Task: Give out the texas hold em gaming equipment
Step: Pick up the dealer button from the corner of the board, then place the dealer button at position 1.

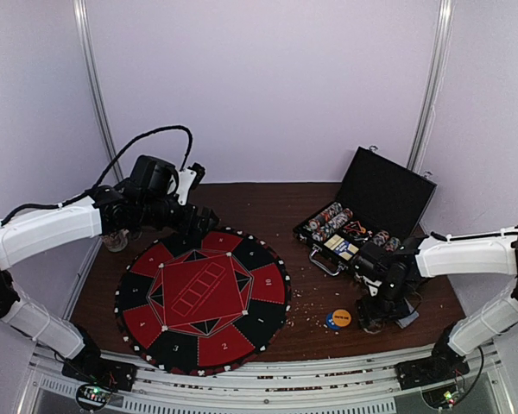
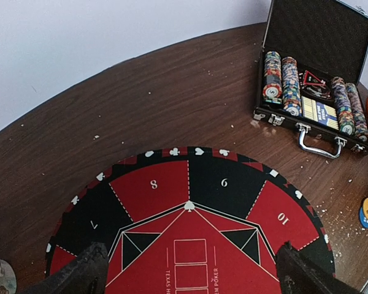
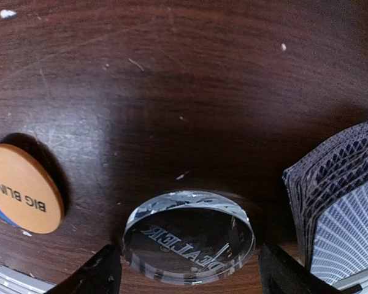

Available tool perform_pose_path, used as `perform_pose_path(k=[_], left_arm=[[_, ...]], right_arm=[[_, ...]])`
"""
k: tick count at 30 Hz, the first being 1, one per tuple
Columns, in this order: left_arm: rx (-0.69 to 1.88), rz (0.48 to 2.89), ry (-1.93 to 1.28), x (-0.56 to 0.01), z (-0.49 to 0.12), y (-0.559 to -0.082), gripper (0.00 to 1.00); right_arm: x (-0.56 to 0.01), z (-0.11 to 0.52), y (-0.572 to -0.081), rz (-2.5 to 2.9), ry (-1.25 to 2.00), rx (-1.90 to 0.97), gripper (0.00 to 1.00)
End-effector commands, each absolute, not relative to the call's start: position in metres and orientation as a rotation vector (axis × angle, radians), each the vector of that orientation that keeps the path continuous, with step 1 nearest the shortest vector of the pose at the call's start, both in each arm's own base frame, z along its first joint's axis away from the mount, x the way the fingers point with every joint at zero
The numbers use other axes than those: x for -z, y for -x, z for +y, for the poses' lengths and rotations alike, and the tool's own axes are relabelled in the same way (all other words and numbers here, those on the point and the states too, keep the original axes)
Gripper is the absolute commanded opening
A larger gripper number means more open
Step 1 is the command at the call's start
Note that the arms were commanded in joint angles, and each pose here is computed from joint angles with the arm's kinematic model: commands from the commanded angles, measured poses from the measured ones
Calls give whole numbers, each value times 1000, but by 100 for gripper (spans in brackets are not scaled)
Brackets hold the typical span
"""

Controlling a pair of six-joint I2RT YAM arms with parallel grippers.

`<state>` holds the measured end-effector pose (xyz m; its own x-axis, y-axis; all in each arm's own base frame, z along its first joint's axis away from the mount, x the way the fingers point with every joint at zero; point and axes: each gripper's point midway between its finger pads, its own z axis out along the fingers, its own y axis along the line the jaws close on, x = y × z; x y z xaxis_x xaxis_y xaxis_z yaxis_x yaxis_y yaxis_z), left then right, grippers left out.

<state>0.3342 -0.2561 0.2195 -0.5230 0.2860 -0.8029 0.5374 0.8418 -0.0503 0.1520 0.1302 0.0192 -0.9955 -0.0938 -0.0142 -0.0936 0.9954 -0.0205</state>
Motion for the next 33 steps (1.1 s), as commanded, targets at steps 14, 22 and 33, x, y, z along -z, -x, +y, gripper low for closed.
perform_pose_path(k=[14,22,33], left_arm=[[381,2103,-599,-229,-256,-335,98],[402,2099,-578,-229,-258,-336,98],[429,2137,-500,-214,-253,-332,98]], right_arm=[[-19,122,-156,3108,167,138,43],[-94,137,-200,2917,177,118,31],[-171,309,-265,2514,649,-364,27]])
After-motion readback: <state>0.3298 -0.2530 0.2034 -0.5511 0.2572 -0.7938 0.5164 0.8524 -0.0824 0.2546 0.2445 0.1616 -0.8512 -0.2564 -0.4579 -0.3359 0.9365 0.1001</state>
